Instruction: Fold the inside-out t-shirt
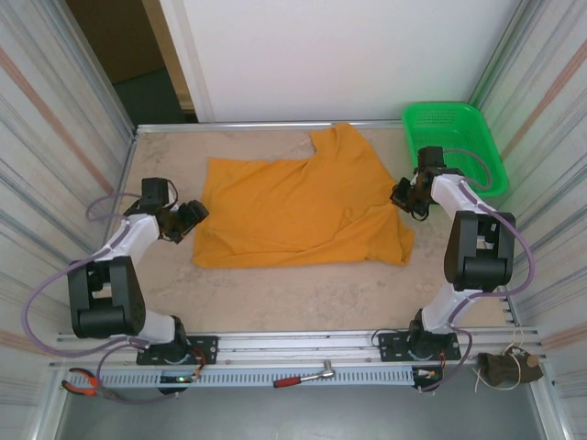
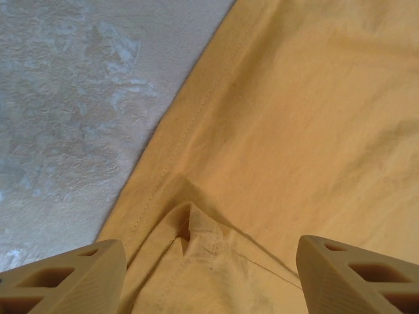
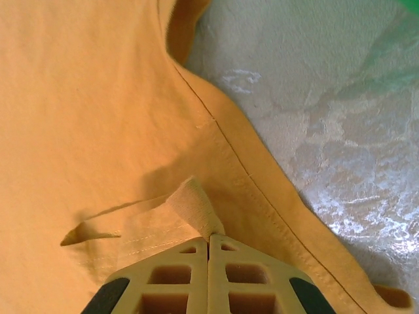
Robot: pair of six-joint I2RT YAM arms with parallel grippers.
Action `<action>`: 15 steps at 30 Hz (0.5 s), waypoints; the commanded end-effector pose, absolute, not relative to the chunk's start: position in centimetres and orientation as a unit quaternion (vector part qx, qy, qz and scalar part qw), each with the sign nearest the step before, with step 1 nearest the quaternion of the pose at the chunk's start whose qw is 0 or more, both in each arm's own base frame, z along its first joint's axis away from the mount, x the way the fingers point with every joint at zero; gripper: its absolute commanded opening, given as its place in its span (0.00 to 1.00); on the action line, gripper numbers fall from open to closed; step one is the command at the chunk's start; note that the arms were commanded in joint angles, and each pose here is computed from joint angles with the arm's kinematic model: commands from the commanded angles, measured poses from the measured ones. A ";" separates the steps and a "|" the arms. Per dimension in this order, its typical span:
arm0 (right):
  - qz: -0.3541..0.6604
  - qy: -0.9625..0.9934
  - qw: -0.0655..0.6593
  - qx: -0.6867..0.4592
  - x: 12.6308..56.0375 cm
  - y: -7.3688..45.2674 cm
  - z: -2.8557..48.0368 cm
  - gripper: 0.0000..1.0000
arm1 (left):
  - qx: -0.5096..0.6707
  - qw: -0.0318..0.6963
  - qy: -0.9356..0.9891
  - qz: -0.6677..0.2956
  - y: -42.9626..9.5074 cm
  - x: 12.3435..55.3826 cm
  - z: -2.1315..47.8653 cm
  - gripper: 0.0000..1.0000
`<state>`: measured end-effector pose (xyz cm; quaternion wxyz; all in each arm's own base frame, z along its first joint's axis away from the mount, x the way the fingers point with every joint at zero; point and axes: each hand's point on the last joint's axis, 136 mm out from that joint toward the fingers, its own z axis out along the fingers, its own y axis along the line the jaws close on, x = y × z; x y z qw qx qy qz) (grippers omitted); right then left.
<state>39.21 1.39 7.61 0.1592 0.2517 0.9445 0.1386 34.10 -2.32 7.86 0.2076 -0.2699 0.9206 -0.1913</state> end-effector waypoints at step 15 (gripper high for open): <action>0.132 0.945 0.158 0.256 38.2 1.1 7.6 0.00 | -0.204 0.168 0.952 -0.155 -4.6 35.7 3.3 0.29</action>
